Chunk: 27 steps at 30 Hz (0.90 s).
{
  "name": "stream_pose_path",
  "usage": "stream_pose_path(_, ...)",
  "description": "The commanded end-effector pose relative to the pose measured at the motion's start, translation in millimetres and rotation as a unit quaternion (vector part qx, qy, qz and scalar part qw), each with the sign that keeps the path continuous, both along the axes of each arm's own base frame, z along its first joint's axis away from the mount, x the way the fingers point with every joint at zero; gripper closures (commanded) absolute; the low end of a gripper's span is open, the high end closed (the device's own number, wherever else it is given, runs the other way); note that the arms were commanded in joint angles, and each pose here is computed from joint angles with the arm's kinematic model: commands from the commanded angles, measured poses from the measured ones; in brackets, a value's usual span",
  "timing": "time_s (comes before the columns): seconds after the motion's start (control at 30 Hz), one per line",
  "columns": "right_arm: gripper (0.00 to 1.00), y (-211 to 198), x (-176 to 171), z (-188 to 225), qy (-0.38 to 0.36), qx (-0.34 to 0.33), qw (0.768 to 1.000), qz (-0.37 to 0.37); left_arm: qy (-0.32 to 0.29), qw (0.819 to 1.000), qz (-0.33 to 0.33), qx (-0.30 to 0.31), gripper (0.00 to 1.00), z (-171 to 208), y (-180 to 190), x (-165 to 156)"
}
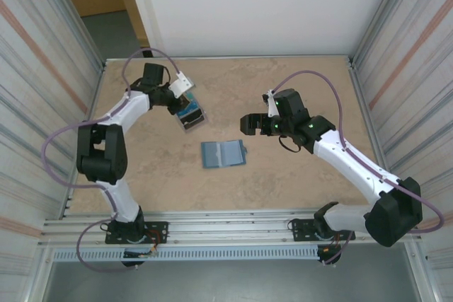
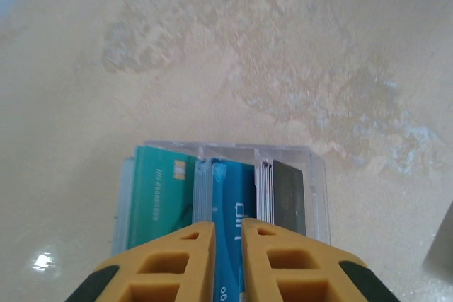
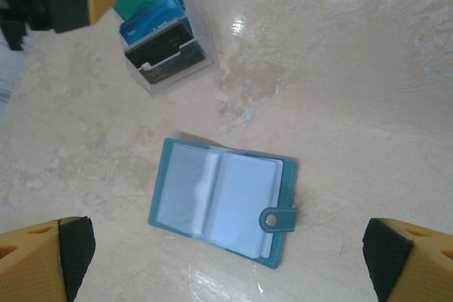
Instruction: Take the credit cards out of the card holder
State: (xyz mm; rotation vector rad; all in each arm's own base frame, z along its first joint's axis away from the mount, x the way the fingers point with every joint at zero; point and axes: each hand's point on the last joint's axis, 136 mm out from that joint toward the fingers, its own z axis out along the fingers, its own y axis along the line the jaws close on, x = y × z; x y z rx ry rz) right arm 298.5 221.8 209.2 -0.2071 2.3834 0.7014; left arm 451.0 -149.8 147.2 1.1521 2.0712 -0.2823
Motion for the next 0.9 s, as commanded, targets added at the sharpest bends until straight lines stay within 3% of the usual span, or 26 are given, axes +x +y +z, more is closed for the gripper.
stream_pose_path(0.0, 0.01, -10.7, 1.7, 14.3, -0.017, 0.002, 1.0, -0.023, -0.046, 0.998, 0.016, -0.035, 0.82, 48.0, 0.6, -5.8)
stream_pose_path(0.17, 0.01, -24.7, 1.8, 17.9, -0.024, 0.001, 0.999, -0.043, -0.087, 0.991, 0.093, -0.05, 0.82, 77.2, 17.9, -9.2)
stream_pose_path(0.33, 0.01, -47.7, 1.3, 24.5, -0.037, -0.008, 0.996, -0.076, -0.114, 0.978, 0.167, -0.048, 0.66, 91.2, 36.0, -26.7)
stream_pose_path(0.43, 0.01, -64.8, -0.4, 28.1, -0.05, -0.023, 0.993, -0.1, -0.118, 0.966, 0.224, -0.045, 0.47, 92.8, 53.9, -39.3)
stream_pose_path(0.5, 0.01, -77.6, -1.9, 29.8, -0.057, -0.036, 0.99, -0.12, -0.121, 0.955, 0.268, -0.044, 0.37, 94.4, 68.8, -49.8)
stream_pose_path(0.6, 0.01, -96.3, -4.3, 33.1, -0.07, -0.053, 0.985, -0.148, -0.127, 0.937, 0.323, -0.047, 0.16, 96.8, 88.0, -66.2)
stream_pose_path(0.77, 0.01, -128.9, -7.4, 34.6, -0.095, -0.084, 0.972, -0.197, -0.126, 0.897, 0.421, -0.039, 0.02, 86.7, 123.9, -94.3)
stream_pose_path(0.87, 0.01, -151.8, -6.8, 29.9, -0.112, -0.119, 0.959, -0.233, -0.142, 0.875, 0.461, -0.044, 0.01, 76.1, 140.4, -106.5)
